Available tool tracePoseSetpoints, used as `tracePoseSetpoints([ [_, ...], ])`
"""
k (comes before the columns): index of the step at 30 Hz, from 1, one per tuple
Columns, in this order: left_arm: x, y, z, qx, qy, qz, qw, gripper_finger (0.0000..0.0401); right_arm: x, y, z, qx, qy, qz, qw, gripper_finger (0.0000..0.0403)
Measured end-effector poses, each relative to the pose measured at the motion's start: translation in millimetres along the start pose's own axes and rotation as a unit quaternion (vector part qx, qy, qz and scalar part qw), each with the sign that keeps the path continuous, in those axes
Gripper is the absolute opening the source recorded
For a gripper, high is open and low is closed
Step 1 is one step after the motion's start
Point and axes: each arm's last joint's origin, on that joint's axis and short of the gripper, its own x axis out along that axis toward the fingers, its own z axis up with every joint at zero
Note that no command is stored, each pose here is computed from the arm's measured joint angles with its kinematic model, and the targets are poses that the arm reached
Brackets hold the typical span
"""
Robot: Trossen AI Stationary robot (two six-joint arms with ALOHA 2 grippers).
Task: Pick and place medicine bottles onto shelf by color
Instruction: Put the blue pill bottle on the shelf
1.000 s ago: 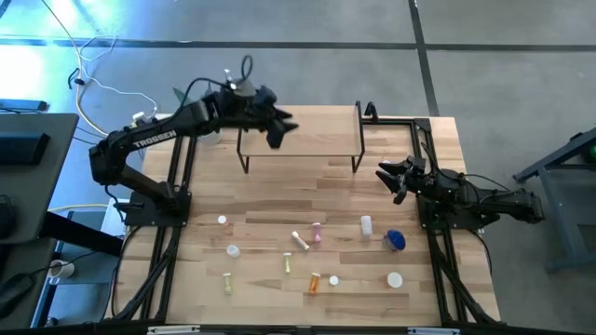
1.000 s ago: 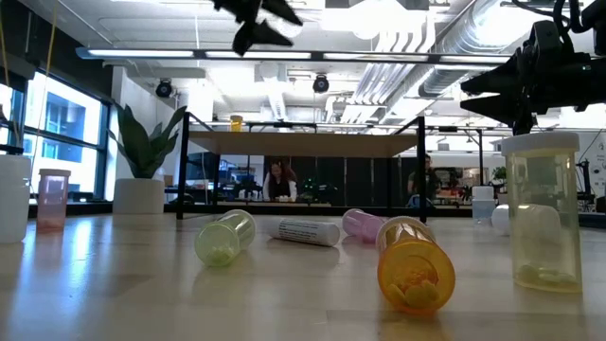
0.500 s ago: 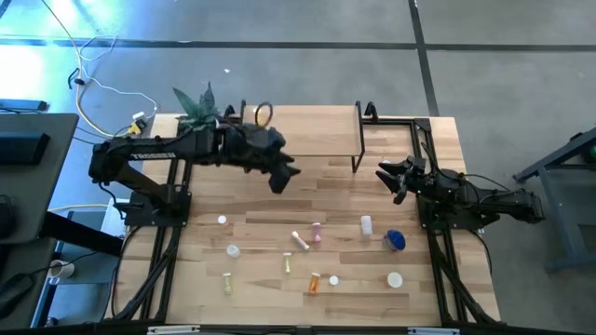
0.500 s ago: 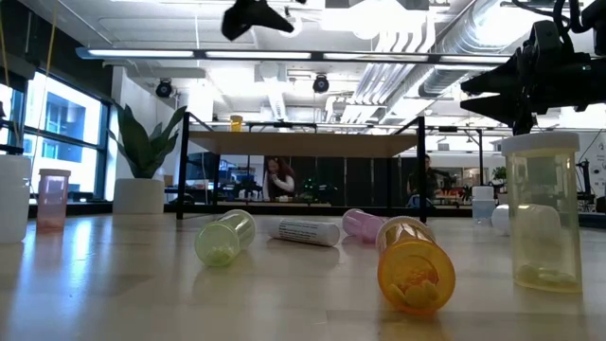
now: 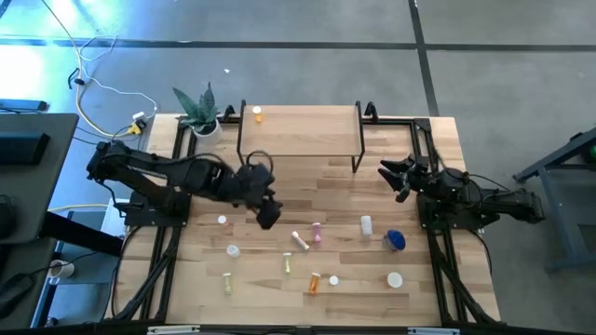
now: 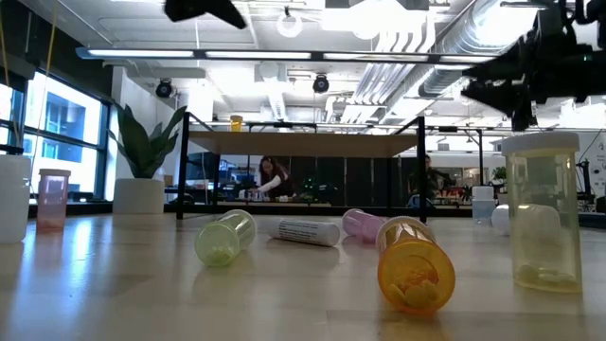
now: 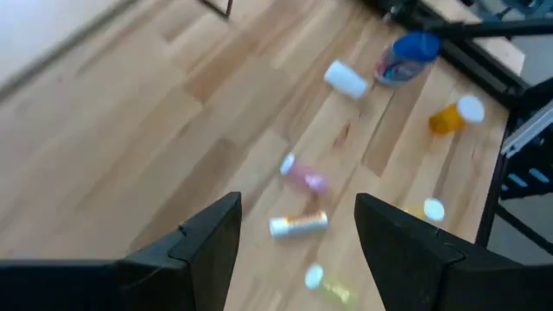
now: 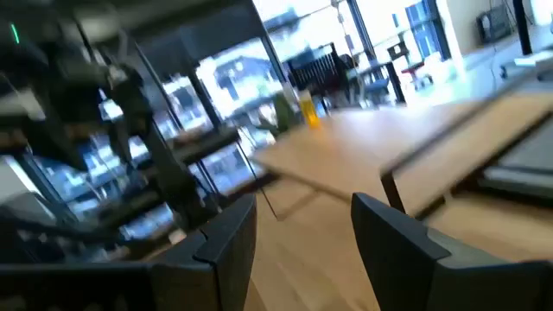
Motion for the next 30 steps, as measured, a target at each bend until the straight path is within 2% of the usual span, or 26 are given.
tracePoseSetpoints([
  [8,-8,-7,-24,-0.017,0.031,0.032,0.999,0.0216,-4,10,31,0.023,-0.103,0.023,0.994,0.0181],
  [14,-16,-2,-21,0.008,0.027,0.022,0.999,0.0216,-9,18,54,0.017,-0.138,0.034,0.990,0.0181],
  [18,-27,5,-13,0.035,0.010,0.011,0.999,0.0216,-14,23,70,0.016,-0.137,0.035,0.990,0.0181],
  [23,-37,15,-2,0.087,-0.004,-0.018,0.996,0.0216,-19,29,87,0.014,-0.063,0.011,0.998,0.0181],
  [27,-42,21,10,0.126,-0.024,-0.049,0.990,0.0216,-24,33,99,0.069,0.032,-0.021,0.997,0.0181],
  [30,-40,23,19,0.149,-0.033,-0.080,0.985,0.0216,-28,37,107,0.115,0.120,-0.041,0.985,0.0181],
])
